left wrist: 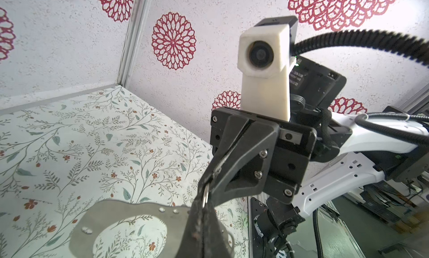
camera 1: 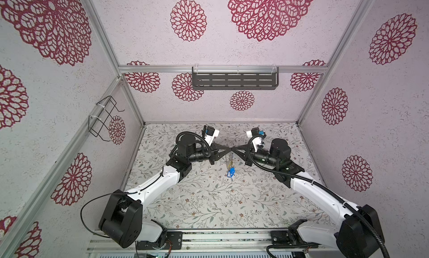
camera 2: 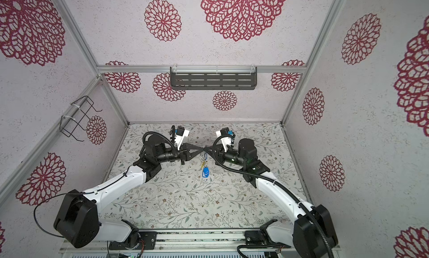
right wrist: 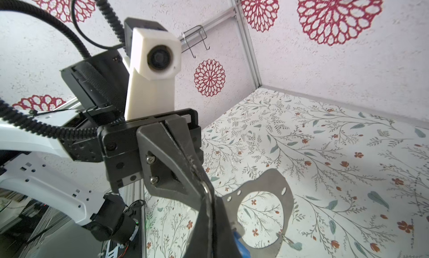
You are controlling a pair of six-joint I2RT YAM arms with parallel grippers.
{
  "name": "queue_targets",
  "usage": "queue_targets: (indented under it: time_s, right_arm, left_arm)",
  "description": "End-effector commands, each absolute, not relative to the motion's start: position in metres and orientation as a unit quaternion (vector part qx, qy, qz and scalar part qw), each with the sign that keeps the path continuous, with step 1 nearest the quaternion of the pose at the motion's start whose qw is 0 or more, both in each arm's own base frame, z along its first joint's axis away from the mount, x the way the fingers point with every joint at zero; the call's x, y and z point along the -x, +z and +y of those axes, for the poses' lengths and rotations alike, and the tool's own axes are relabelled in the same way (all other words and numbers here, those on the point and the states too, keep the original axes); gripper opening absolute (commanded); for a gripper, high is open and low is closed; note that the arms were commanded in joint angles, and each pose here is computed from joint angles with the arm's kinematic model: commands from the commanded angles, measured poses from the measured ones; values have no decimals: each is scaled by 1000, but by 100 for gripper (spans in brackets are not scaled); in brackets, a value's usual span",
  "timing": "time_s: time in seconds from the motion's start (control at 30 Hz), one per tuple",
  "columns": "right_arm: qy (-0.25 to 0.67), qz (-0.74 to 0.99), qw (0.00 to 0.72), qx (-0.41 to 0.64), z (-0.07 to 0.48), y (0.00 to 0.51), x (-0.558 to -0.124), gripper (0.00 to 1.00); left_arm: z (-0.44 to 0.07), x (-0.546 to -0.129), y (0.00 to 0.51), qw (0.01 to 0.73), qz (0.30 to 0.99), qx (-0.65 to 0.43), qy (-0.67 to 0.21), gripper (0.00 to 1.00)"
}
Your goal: Remove the keys from the keyring
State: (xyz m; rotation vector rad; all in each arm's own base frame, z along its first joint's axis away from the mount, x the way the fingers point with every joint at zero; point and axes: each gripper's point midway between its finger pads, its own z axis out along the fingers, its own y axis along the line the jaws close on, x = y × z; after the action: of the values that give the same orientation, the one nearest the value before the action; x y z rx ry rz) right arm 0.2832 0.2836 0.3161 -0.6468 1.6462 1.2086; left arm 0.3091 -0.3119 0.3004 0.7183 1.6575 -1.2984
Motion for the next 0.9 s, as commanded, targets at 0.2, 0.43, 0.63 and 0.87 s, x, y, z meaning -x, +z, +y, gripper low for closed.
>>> queue_targets:
  time_s: [0.2, 0.43, 0.63, 0.87]
  right_arm:
    - [506, 614, 566, 217, 265, 368, -280, 0]
    - [535, 595, 566, 199, 264, 372, -280, 0]
    - [572, 570, 561, 183, 263, 375, -280, 0]
    - [595, 553, 557, 174, 266, 378, -285, 0]
  left_arm:
    - [-248, -363, 290, 528, 740, -83, -409, 8]
    - [-232, -369, 283, 526, 737, -33, -423, 97]
    - [-229, -369, 296, 504, 741, -31, -443, 97]
    - [-242, -363, 322, 515, 674, -48, -527, 97]
